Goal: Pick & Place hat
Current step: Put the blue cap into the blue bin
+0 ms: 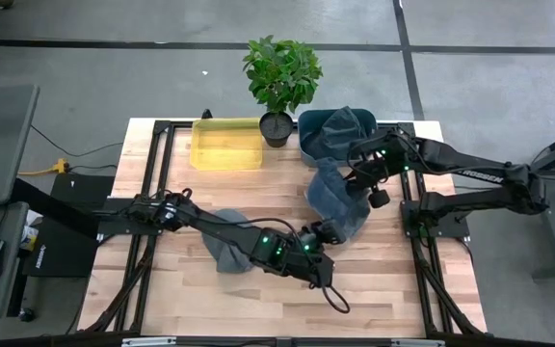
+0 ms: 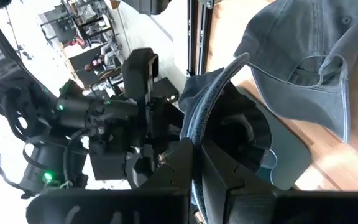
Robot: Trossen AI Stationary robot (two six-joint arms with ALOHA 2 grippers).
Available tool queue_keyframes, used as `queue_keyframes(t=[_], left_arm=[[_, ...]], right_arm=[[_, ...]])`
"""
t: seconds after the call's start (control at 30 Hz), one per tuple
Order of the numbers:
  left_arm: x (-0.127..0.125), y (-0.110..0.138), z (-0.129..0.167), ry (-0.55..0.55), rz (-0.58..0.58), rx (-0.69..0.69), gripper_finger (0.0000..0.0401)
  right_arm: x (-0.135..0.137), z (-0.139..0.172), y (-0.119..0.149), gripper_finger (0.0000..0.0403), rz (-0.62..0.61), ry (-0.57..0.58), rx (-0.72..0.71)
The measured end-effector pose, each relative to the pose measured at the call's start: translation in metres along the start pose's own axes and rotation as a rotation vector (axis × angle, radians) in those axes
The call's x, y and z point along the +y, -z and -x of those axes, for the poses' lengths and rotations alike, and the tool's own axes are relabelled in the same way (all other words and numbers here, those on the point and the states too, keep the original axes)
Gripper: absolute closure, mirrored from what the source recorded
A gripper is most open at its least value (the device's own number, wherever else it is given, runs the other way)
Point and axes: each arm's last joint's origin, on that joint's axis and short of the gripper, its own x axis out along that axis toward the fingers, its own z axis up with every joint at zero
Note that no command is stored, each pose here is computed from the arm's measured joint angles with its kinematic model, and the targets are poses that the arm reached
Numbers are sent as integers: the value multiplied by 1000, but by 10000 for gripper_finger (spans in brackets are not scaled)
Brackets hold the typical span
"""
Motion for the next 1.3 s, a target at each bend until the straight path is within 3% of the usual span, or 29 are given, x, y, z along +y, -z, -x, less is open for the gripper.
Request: queue_keyframes(t=[0.27,0.6,0.87,0.97,1.17,1.3], left_arm=[[1,1,0,-13,65,24,394],[4,2,0,-59,205,92,368],[25,-1,3,-183,508,40,304],[29,1,4,-229,644,85,282],[29,13,5,-454,1152,375,259],[31,16,6,-522,1386,343,259]], right_arm=[[1,25,0,400,-27,112,-31],[0,54,-13,402,-46,128,-28],[0,55,-11,402,-55,152,29],[0,56,-9,402,-71,202,77],[-1,56,-6,403,-147,258,129],[-4,57,-6,403,-209,335,149]])
